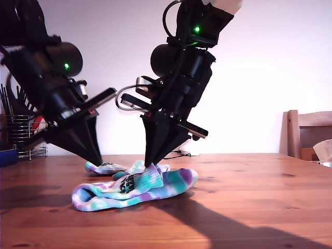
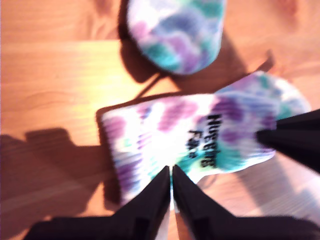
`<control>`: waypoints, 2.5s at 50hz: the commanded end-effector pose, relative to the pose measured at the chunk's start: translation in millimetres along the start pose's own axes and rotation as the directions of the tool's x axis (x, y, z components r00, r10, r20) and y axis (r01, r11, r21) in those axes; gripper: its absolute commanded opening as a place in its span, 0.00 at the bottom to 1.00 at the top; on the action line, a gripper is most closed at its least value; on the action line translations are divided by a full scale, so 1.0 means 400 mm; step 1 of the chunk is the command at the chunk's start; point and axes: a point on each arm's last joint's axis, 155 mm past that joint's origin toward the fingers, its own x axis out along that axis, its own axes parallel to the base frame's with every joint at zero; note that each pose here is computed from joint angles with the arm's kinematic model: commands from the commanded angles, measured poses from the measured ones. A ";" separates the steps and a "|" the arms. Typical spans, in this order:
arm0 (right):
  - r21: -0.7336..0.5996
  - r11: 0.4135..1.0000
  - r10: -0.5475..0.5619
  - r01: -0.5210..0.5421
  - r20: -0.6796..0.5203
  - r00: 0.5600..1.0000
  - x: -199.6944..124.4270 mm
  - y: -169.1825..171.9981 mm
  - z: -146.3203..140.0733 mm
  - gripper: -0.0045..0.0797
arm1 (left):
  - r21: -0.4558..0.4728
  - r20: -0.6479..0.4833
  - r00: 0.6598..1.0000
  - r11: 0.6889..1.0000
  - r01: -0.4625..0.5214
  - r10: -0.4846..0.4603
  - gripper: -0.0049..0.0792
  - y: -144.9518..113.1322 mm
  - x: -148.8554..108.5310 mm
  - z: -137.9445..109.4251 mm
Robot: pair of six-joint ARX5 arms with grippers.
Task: Fold the socks in front of you. After folding them, place them to the right side.
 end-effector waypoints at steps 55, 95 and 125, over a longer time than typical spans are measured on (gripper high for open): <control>-0.072 0.997 0.002 0.000 0.031 1.000 0.008 -0.001 0.022 0.04 | 0.416 0.426 0.896 0.907 -0.070 -0.126 0.03 -0.055 0.007 -0.130; -0.072 0.997 0.015 -0.013 0.028 0.999 0.008 0.006 0.021 0.04 | 0.454 0.438 0.898 0.871 -0.187 -0.035 0.03 0.027 0.087 -0.130; -0.085 0.996 0.041 -0.041 0.002 0.999 0.016 0.039 0.004 0.04 | 0.460 0.485 0.874 0.860 -0.222 -0.033 0.03 0.043 0.084 -0.092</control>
